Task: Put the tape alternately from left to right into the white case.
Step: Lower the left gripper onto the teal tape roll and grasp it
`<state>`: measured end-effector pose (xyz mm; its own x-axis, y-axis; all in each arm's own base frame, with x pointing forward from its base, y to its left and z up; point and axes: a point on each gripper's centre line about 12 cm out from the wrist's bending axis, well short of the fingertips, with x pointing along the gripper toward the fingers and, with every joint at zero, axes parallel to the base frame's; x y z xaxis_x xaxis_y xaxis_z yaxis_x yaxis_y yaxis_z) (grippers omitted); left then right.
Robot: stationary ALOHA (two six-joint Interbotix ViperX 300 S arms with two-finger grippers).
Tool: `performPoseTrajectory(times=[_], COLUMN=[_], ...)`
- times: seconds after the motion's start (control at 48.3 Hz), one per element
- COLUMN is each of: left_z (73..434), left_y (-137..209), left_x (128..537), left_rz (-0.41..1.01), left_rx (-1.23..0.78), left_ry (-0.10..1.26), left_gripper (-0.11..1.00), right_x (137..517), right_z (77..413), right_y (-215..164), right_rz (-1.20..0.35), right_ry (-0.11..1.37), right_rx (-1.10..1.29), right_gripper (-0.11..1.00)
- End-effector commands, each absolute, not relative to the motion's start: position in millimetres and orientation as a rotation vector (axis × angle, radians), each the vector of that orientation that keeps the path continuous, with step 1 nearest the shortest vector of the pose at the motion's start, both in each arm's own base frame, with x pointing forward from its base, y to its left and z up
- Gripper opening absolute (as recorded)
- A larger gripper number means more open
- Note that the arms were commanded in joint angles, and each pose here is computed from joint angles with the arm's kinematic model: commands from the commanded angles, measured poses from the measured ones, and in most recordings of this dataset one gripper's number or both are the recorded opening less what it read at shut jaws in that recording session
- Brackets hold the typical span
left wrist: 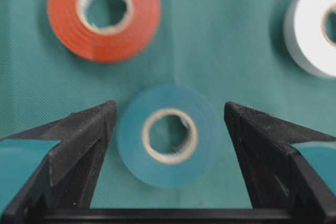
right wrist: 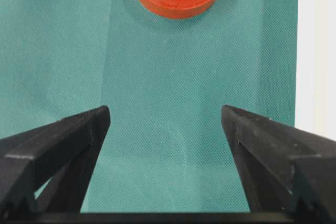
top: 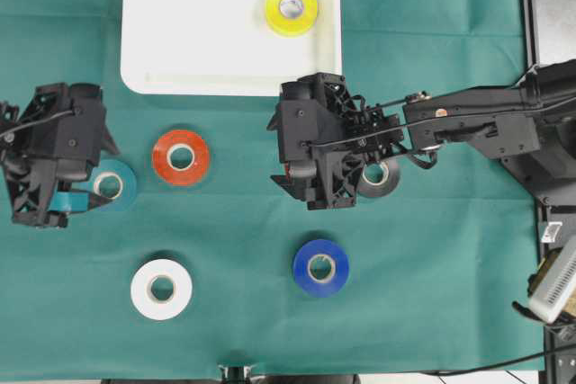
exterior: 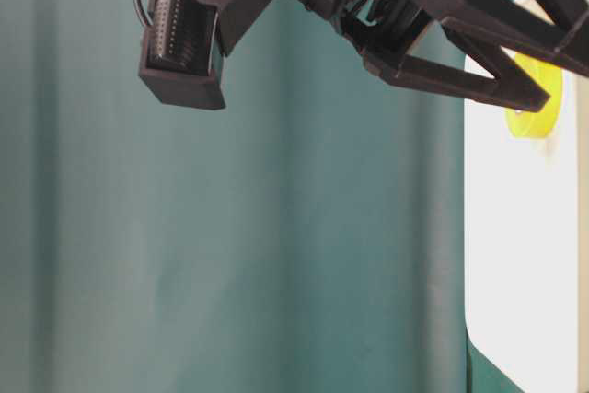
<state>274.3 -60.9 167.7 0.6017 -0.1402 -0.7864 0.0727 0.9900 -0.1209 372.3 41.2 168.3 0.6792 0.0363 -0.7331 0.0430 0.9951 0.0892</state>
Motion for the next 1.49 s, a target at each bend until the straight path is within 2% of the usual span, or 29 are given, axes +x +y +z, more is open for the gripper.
performPoseTrajectory(times=[0.0, 0.248, 0.725, 1.47], left_z=[174, 166, 131, 96], left_y=[-63, -61, -46, -47], left_x=[274, 273, 276, 282], left_rz=[-0.12, -0.109, -0.041, -0.029], left_rx=[-0.104, -0.112, -0.12, -0.113], left_ry=[0.897, 0.917, 1.035, 1.1], left_gripper=[0.86, 0.86, 0.86, 0.86], right_x=[374, 374, 374, 373], right_z=[182, 182, 182, 180], right_y=[42, 42, 43, 44], right_rz=[0.004, 0.004, 0.006, 0.008], right_ry=[0.782, 0.782, 0.782, 0.787], right_rx=[0.103, 0.103, 0.105, 0.105], right_gripper=[0.73, 0.73, 0.73, 0.73])
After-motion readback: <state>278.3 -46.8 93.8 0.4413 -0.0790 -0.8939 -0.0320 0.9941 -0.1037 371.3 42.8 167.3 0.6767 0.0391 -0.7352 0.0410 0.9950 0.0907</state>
